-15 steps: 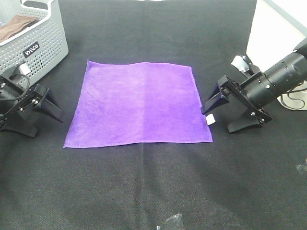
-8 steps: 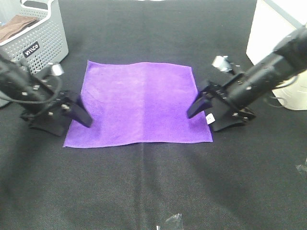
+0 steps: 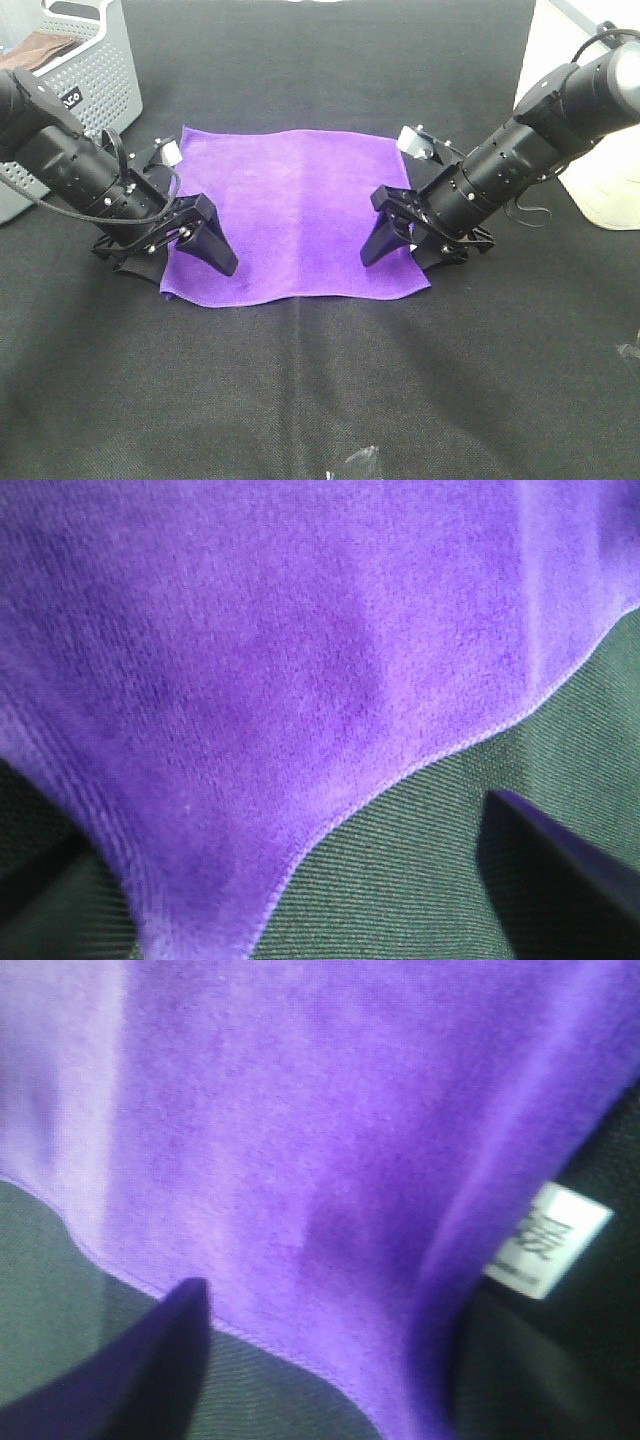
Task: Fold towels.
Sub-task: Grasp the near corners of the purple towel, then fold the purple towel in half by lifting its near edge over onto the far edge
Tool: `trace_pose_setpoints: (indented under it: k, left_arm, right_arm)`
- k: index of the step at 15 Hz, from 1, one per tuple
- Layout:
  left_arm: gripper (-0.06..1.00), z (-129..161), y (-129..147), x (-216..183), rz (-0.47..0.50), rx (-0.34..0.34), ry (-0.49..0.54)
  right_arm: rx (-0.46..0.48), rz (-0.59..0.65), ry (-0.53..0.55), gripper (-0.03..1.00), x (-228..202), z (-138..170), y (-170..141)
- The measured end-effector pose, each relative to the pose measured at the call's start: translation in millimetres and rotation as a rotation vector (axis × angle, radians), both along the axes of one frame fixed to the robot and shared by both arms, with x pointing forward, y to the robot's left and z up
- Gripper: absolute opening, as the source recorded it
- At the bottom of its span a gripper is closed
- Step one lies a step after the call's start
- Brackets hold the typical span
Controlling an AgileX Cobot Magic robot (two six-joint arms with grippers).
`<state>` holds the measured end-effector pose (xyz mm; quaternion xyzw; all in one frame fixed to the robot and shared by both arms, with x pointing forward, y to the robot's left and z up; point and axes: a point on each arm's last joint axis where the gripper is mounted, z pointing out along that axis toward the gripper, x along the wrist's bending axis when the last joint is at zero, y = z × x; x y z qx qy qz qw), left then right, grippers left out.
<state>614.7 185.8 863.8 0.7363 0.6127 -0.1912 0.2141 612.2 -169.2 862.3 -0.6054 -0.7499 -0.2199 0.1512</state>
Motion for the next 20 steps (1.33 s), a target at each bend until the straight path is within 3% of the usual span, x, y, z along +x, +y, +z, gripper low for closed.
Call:
trace_pose_setpoints:
  k: [2, 7, 10, 14, 17, 20]
  left_arm:
    - [0.63, -2.4, -0.6, -0.5, -0.002, 0.002, 0.007]
    - [0.04, -11.4, 0.3, -4.6, -0.039, 0.040, 0.026]
    - [0.00, -8.5, 1.3, -6.9, -0.084, 0.067, 0.019]
    - [0.00, 9.7, 3.0, -13.5, -0.160, 0.095, 0.007]
    - [0.00, 36.1, 4.8, -17.9, -0.169, 0.103, -0.030]
    - [0.00, 41.5, 12.3, -49.2, -0.147, 0.130, 0.003]
  right_arm:
    - [-0.019, 0.020, 0.000, 0.45, -0.8, -2.4, -1.3]
    - [-0.064, 0.095, 0.015, 0.03, -6.1, -6.5, -2.7]
    - [-0.068, 0.117, -0.016, 0.00, -7.4, 8.7, -2.4]
    - [-0.032, 0.127, 0.074, 0.00, -16.2, 18.2, -0.3]
    - [-0.005, 0.139, 0.162, 0.00, -25.8, 27.1, 0.8]
    - [0.026, 0.151, 0.153, 0.00, -38.1, 53.8, 1.7]
